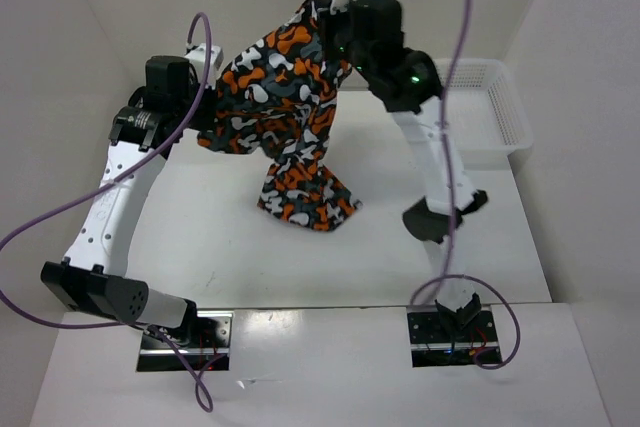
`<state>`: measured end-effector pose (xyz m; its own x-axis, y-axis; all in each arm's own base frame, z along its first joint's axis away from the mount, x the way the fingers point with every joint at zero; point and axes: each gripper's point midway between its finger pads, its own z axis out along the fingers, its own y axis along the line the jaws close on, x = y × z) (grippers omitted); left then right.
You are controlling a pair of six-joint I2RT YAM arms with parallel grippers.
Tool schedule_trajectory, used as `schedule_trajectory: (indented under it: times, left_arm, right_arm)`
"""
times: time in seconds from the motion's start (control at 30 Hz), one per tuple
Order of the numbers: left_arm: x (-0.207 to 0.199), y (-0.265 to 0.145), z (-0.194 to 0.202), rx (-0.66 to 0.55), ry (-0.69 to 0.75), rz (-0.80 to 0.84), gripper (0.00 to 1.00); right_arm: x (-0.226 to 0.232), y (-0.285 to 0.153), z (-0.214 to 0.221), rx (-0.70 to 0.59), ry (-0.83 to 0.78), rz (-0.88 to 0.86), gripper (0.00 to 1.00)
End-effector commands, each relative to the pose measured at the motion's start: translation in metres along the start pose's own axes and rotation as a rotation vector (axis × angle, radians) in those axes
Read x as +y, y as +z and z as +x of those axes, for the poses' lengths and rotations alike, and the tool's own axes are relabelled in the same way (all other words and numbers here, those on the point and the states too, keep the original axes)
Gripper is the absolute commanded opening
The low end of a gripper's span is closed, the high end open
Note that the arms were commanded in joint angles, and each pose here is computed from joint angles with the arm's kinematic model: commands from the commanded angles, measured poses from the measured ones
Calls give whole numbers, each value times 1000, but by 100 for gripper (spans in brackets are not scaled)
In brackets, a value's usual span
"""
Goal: Fold and stack the shorts
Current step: Flatten the shorts out
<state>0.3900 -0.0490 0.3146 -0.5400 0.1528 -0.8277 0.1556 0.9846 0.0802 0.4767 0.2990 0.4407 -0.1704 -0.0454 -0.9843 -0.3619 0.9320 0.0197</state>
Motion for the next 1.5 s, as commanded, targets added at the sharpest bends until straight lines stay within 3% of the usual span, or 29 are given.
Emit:
schedule_trajectory:
  times: [0.0, 0.07, 0.1, 0.13, 0.23, 0.3, 0.47, 0.6, 0.8, 0.9, 1.03, 1.13, 1.27, 1.47]
  left_arm:
    - [-11, -17, 11, 63, 35, 5, 2]
    - [-27, -18, 13, 68, 55, 56, 2]
    - [-27, -20, 10, 59, 54, 56, 2]
    - [-34, -23, 8, 48, 59, 81, 2]
    - [-38, -28, 8, 45, 64, 97, 2]
    - [-35, -31, 13, 56, 71, 72, 2]
    - [-30, -34, 17, 59, 72, 41, 2]
    - [-13, -32, 4, 20, 69, -55, 3]
    - [-1, -29, -12, -22, 60, -127, 3]
    - [-2, -28, -4, -7, 63, -126, 3]
    - [-7, -16, 25, 67, 77, -103, 3]
    - [-11, 4, 25, 87, 80, -93, 3]
    - [6, 1, -30, -52, 52, -192, 2]
    - [33, -32, -121, -315, -35, -337, 2]
  right_arm:
    - [32, -118, -72, -126, -77, -168, 0]
    - [43, -130, -40, -13, -142, -269, 0]
    - [37, -180, -54, -59, -173, -337, 0]
    - [39, -171, 6, 105, -215, -362, 0]
    - [35, -229, 78, 246, -244, -500, 0]
    - [29, -226, 121, 317, -255, -481, 0]
    - [26, -181, 108, 144, -184, -348, 0]
    - [29, -171, 87, 40, -37, -307, 0]
    - [20, -145, 20, -214, 51, -187, 0]
    - [10, -159, 37, -242, 80, -169, 0]
    - [-5, -161, 120, -85, -24, -212, 0]
    - [-35, -143, 120, -106, -29, -161, 0]
    - [-79, -140, 53, -304, 43, 6, 0]
    - [-86, -149, -3, -461, -165, 44, 0]
